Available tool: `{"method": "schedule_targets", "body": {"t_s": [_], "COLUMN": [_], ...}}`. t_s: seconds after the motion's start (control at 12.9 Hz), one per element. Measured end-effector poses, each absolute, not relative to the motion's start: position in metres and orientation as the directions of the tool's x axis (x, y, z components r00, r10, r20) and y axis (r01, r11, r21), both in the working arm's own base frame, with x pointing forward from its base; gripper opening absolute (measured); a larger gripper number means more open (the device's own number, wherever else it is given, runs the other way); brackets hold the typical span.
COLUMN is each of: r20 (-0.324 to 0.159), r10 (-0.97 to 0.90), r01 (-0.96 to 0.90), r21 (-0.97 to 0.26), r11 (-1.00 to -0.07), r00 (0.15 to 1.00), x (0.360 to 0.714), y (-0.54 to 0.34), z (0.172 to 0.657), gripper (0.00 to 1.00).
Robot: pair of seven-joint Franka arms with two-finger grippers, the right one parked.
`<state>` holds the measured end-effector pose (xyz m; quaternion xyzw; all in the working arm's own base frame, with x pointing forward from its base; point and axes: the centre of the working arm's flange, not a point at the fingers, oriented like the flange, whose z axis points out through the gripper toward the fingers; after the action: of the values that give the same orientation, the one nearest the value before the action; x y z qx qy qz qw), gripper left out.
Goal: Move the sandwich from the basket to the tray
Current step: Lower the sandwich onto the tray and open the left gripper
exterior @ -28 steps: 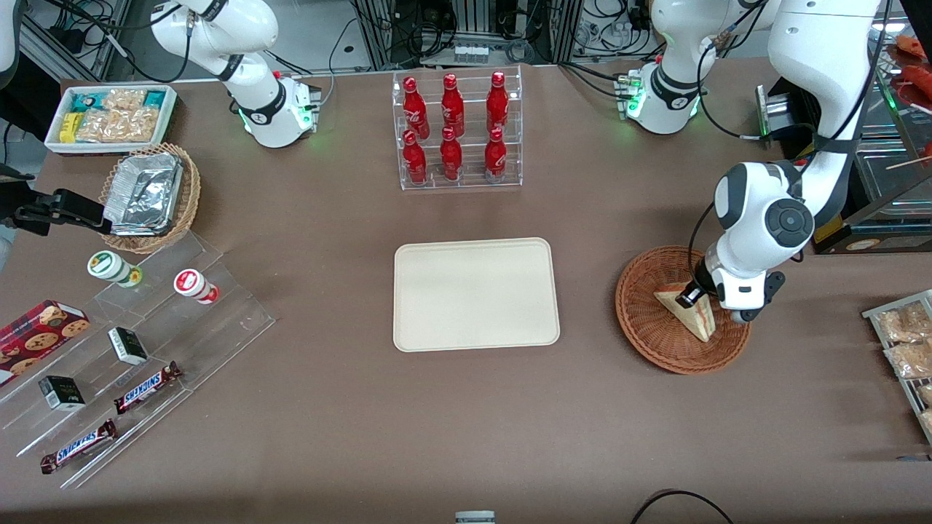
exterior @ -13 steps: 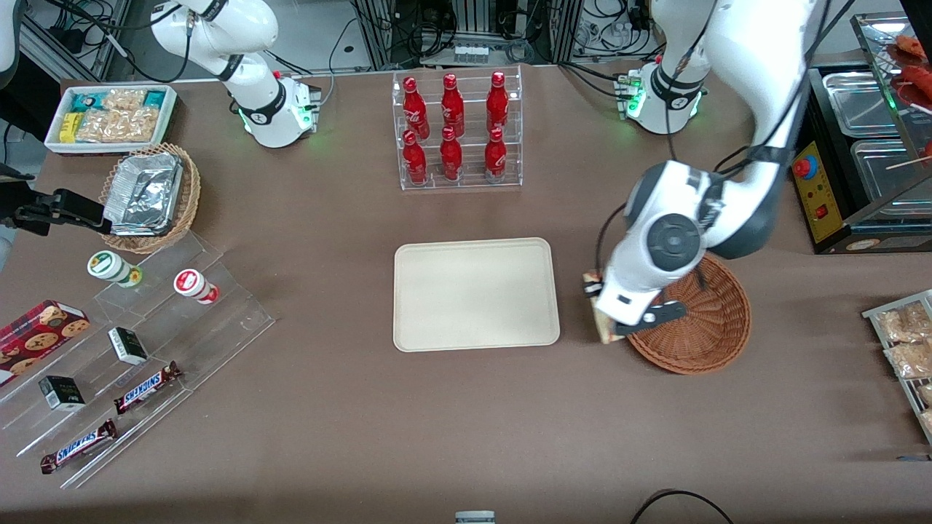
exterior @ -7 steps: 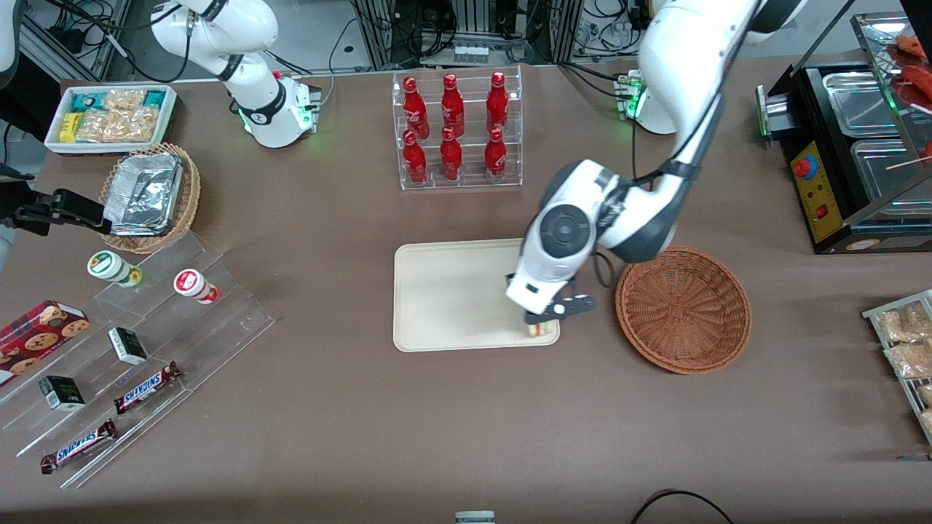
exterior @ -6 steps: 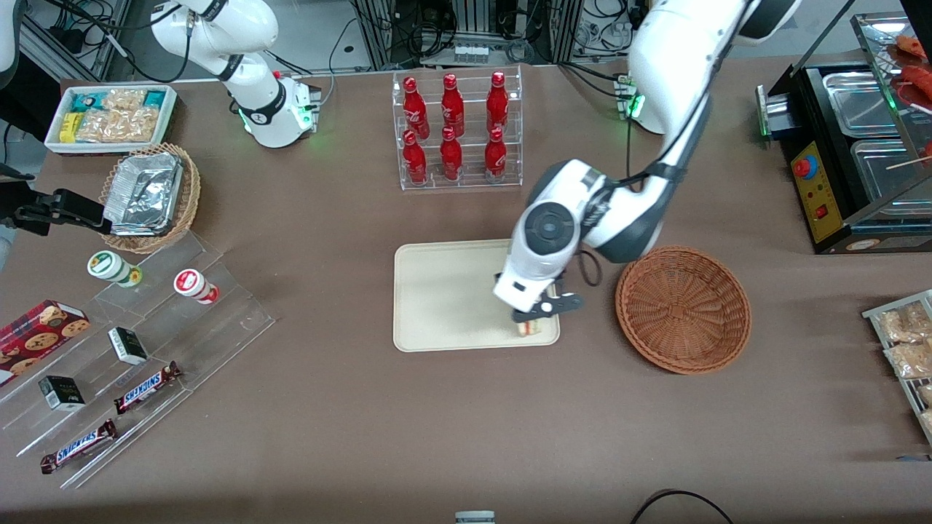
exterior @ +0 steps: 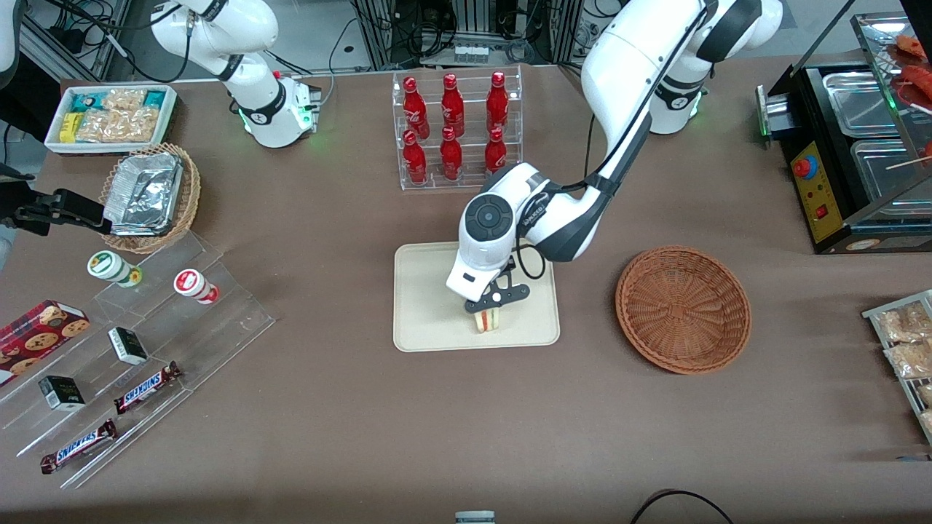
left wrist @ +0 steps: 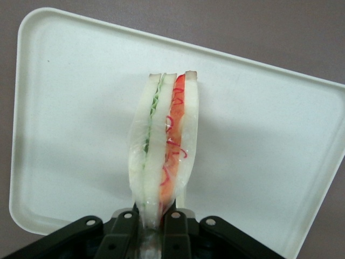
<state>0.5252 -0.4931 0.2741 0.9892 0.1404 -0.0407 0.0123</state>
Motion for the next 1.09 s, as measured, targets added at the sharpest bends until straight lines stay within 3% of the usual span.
{"method": "schedule_targets", "body": {"t_s": [0.54, 0.7, 1.09], "r20": [-0.102, -0.101, -0.078], "r10": [0.360, 0.362, 0.371], "r01": [0.359, 0.361, 0.372], "r21": [-0.035, -0.035, 0.002], "r11": [-0.933, -0.932, -0.928], "r00": [0.927, 0.927, 0.925], "x": [0.518, 0.516, 0.533], "y": [-0.496, -0.498, -0.505], "z": [0.243, 0.243, 0.287], "gripper": [0.15, 0.20, 0.74]}}
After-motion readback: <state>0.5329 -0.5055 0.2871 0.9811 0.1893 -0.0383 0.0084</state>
